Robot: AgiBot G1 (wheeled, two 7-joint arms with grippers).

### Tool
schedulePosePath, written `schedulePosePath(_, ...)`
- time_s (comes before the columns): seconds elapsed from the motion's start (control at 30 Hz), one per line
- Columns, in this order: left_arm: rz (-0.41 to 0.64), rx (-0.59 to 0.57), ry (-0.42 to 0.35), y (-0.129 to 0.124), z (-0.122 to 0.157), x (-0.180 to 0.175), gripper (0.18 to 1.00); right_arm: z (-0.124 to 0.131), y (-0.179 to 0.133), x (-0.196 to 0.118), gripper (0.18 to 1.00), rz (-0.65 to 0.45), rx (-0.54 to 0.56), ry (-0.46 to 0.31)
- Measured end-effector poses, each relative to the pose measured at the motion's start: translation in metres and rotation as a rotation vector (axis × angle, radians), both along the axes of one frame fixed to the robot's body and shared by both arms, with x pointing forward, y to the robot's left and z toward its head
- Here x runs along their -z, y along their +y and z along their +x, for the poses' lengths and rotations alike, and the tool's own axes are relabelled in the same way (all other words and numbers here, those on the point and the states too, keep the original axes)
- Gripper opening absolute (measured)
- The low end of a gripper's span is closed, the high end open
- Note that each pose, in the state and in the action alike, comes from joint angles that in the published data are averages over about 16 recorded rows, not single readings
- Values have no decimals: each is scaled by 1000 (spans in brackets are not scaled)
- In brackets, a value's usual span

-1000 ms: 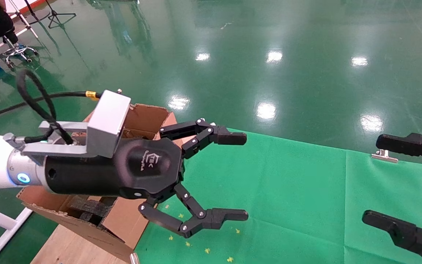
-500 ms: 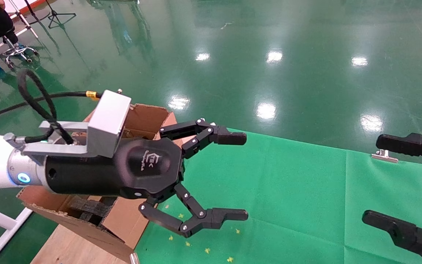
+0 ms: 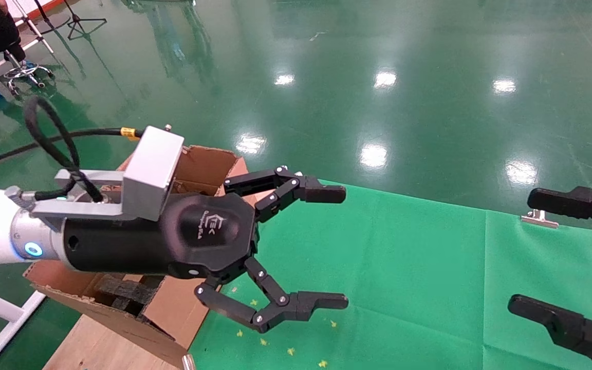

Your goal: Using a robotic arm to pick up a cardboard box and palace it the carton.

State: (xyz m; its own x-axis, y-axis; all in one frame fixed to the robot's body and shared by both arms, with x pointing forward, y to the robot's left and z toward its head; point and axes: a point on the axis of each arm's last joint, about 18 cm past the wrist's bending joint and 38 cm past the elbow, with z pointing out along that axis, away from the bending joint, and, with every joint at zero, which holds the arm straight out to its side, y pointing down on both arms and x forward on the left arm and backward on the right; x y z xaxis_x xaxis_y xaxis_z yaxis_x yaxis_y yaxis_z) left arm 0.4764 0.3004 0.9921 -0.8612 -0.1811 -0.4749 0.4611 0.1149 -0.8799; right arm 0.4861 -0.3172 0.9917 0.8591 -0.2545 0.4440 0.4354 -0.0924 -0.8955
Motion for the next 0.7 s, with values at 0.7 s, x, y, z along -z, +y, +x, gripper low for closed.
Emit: schedulePosePath(0.7, 0, 0, 0, 0, 0, 0, 1001, 0, 0, 0, 1001, 0, 0, 0)
